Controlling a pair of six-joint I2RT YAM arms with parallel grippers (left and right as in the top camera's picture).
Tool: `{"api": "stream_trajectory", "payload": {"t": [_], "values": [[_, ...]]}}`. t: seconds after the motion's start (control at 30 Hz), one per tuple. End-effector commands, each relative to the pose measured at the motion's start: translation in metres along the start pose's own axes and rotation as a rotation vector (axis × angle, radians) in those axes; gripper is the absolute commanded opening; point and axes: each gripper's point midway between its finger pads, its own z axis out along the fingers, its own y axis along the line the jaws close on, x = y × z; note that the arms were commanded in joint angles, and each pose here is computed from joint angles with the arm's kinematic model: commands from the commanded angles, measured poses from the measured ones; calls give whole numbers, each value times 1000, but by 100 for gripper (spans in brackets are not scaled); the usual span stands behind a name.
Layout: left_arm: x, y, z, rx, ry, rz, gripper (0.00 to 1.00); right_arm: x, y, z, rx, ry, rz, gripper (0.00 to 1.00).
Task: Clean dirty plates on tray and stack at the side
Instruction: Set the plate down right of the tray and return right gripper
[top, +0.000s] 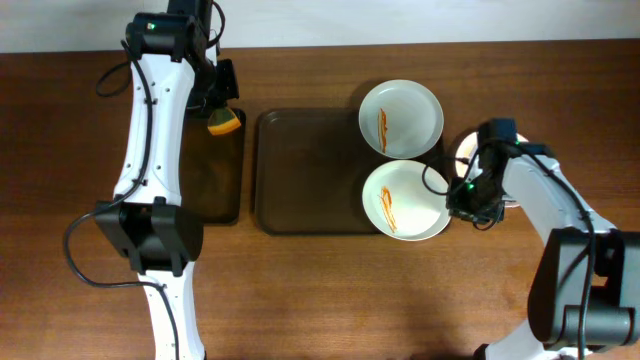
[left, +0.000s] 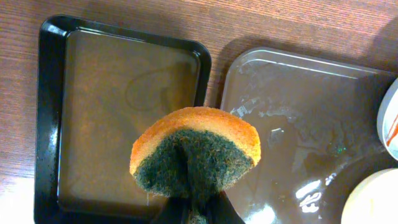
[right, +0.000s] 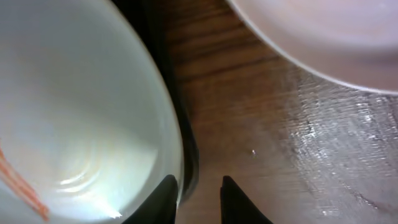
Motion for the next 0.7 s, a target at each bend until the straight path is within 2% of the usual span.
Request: {"api": "stream_trajectory", "payload": {"t": [0.0, 0.13, 0.27, 0.47, 0.53, 0.67], "values": [[-3, -2, -10, 11, -26, 14, 0, 15, 14, 11, 21, 22, -57, 18], [-3, -2, -10, 11, -25, 14, 0, 22, 45, 14, 11, 14, -106, 4], [-2, -2, -10, 11, -23, 14, 0, 32, 98, 9, -97, 20, -141, 4], [-2, -2, -10, 11, -23, 14, 0, -8, 193, -10, -241, -236, -38, 4], [-2, -2, -10, 10, -22, 14, 0, -13, 199, -1, -187, -299, -21, 4], [-2, -2, -10, 11, -23, 14, 0, -10, 196, 22, -152, -263, -19, 4]]}}
